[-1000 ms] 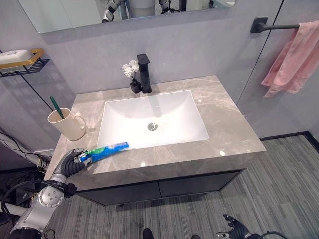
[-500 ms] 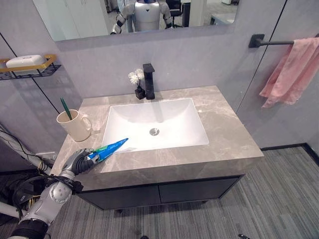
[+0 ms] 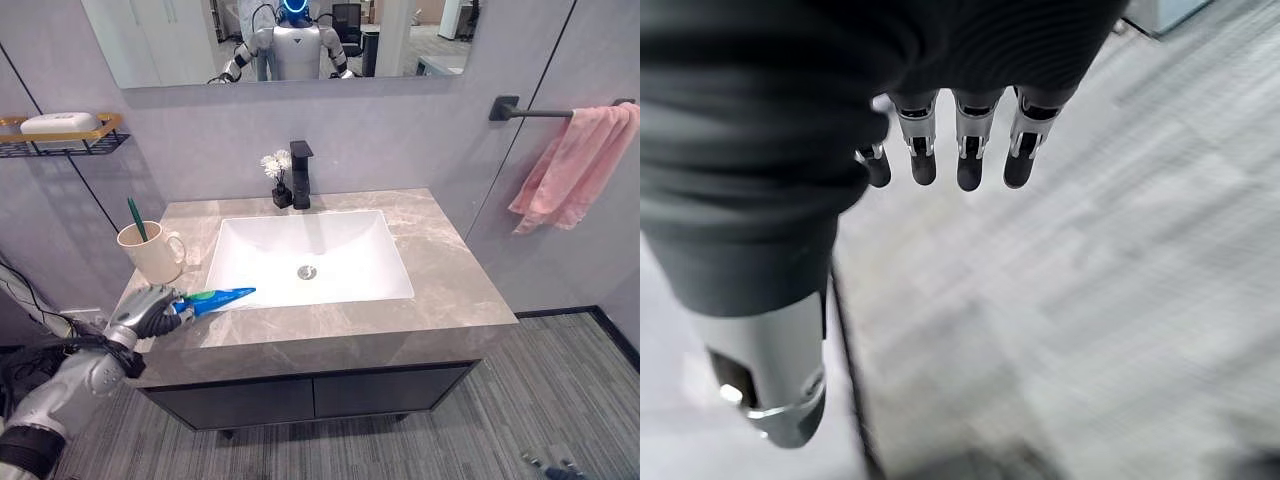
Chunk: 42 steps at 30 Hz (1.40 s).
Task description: Put brush and paste in cup on sink, flatten towel.
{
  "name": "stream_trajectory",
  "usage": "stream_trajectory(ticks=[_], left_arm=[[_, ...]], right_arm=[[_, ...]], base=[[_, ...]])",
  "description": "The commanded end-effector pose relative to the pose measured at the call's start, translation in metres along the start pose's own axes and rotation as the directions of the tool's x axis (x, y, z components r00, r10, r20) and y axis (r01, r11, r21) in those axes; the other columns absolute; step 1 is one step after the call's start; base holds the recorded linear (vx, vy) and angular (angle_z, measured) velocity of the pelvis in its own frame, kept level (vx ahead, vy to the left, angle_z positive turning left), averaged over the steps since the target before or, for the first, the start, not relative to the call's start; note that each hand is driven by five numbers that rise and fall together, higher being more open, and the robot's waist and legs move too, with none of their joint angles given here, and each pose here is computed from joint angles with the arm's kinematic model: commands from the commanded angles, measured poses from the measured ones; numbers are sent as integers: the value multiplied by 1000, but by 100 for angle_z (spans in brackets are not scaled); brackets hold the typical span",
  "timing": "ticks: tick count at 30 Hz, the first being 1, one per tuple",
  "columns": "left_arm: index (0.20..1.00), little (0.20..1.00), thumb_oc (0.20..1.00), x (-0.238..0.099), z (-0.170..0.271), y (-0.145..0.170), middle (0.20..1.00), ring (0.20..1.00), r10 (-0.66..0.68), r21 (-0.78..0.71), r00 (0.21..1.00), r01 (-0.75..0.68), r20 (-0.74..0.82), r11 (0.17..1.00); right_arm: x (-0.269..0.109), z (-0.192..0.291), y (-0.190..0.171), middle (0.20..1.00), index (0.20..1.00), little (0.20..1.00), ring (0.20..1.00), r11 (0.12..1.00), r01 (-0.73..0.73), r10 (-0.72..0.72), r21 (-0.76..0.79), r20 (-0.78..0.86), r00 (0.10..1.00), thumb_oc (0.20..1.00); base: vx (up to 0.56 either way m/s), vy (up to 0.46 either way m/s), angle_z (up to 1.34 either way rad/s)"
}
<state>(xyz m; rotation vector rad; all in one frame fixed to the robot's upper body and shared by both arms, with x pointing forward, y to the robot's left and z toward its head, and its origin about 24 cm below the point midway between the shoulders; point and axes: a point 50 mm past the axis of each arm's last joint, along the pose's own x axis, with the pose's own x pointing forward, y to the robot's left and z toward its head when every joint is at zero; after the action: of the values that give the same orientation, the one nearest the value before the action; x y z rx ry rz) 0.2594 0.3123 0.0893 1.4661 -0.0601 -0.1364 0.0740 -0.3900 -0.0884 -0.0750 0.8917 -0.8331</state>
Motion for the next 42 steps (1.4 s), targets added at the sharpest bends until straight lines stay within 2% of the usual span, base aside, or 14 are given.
stream_trajectory(ticks=[1, 3, 7, 10, 13, 15, 18, 22, 25, 29, 33, 34, 37, 42], left_arm=[[200, 200, 200, 30, 18, 75, 200, 200, 331, 80, 936, -342, 121, 936], [200, 200, 200, 31, 19, 78, 200, 200, 341, 85, 931, -353, 128, 932], [200, 200, 200, 36, 25, 102, 200, 200, 441, 138, 882, -463, 165, 875], [200, 200, 200, 38, 29, 109, 200, 200, 464, 146, 867, -490, 181, 859], [200, 200, 200, 39, 39, 136, 200, 200, 556, 161, 800, -594, 227, 789], [200, 200, 200, 40, 42, 142, 200, 200, 577, 157, 783, -616, 233, 772], [200, 200, 200, 40, 52, 165, 200, 200, 639, 147, 722, -685, 267, 713], [200, 200, 200, 44, 64, 185, 200, 200, 686, 108, 666, -736, 293, 668], [200, 200, 200, 47, 80, 204, 200, 200, 729, 41, 603, -779, 326, 626], [200, 200, 200, 49, 89, 215, 200, 200, 747, 1, 572, -794, 339, 608], [200, 200, 200, 46, 111, 236, 200, 200, 798, -79, 464, -845, 384, 529], [200, 200, 200, 46, 111, 236, 200, 200, 798, -77, 464, -845, 384, 529], [200, 200, 200, 40, 124, 245, 200, 200, 843, -158, 364, -877, 397, 453], [200, 200, 200, 41, 139, 241, 200, 200, 854, -212, 314, -879, 415, 426]], right_arm=[[4, 61, -3, 1000, 1000, 1000, 1000, 986, 64, -99, 156, 224, 970, 1000], [3, 67, -3, 1000, 1000, 1000, 1000, 986, 69, -107, 153, 253, 962, 1000], [-16, 135, 2, 1000, 1000, 1000, 1000, 976, 75, -175, 205, 530, 830, 1000], [-25, 151, 4, 1000, 1000, 1000, 1000, 976, 74, -185, 207, 590, 786, 1000], [-74, 208, 25, 1000, 1000, 1000, 1000, 990, -16, -111, 142, 833, 542, 1000], [-85, 216, 30, 1000, 1000, 1000, 1000, 992, -36, -89, 122, 867, 490, 1000], [-117, 243, 54, 1000, 1000, 1000, 1000, 979, -191, 5, 64, 941, 338, 1000], [-139, 263, 85, 1000, 1000, 1000, 1000, 921, -386, 156, -53, 958, 241, 1000], [-168, 283, 127, 1000, 1000, 1000, 1000, 764, -603, 358, -229, 928, 101, 1000], [-184, 290, 161, 1000, 1000, 1000, 1000, 645, -704, 457, -297, 889, 43, 1000], [-223, 286, 220, 1000, 1000, 1000, 1000, 293, -912, 558, -287, 826, -81, 1000], [-224, 287, 220, 1000, 1000, 1000, 1000, 291, -913, 558, -288, 826, -82, 1000], [-264, 281, 255, 1000, 1000, 1000, 1000, 104, -947, 565, -303, 802, -194, 1000], [-300, 271, 277, 1000, 1000, 1000, 1000, -122, -945, 563, -304, 763, -319, 1000]], base=[[5, -4, 6], [-4, -1, 13], [5, 4, 8], [0, 0, 0], [0, 0, 0], [0, 0, 0], [-6, 0, -4], [-19, -1, -11], [-16, 1, -5], [0, 0, 0], [2, 2, 2], [10, 13, 5], [19, 4, 5], [10, 3, 7]])
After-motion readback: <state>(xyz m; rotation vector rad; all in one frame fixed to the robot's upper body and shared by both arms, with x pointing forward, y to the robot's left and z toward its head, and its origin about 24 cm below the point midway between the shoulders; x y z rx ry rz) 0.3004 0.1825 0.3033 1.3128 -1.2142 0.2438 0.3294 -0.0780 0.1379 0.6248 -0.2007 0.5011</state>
